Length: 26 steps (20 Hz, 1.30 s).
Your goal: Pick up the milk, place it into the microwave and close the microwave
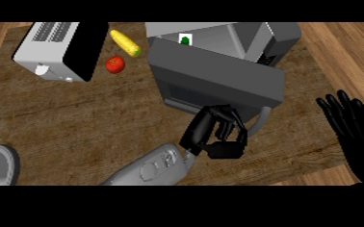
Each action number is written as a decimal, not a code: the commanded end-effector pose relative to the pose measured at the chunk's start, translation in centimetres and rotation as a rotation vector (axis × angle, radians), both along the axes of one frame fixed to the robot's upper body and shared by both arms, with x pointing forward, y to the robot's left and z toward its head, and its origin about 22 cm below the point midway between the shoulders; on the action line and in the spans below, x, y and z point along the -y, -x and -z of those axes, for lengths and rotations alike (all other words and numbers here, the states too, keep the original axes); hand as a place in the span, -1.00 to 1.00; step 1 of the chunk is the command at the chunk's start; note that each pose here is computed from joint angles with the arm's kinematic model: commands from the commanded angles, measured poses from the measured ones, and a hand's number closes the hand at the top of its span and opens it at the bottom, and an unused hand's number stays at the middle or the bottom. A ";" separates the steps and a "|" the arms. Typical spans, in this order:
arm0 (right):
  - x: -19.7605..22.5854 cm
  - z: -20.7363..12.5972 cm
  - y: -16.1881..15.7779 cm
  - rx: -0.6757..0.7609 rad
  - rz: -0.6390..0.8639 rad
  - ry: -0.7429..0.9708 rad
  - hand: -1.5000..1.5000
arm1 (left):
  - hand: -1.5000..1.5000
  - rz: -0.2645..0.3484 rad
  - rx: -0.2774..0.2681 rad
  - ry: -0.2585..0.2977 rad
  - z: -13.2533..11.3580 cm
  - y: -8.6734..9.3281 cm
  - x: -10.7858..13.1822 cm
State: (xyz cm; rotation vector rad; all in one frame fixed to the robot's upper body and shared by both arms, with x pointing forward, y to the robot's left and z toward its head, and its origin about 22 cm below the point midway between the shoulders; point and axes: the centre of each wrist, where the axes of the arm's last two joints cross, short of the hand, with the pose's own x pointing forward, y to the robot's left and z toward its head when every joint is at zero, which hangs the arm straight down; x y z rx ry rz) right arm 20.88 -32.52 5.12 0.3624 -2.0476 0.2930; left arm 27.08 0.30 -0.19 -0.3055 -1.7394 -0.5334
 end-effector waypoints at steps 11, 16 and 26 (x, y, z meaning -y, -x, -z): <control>-0.3 -2.6 -0.3 0.016 -0.103 -0.043 -1.00 | 1.00 -0.216 -0.024 0.191 -4.6 -5.8 0.0; -0.8 -3.7 -0.6 0.033 -0.137 -0.042 -1.00 | 1.00 -0.253 -0.017 0.220 -5.4 -7.5 -0.3; -0.1 -5.8 -0.8 0.058 -0.165 -0.017 -1.00 | 1.00 -0.297 0.009 0.270 -5.5 -8.7 -0.8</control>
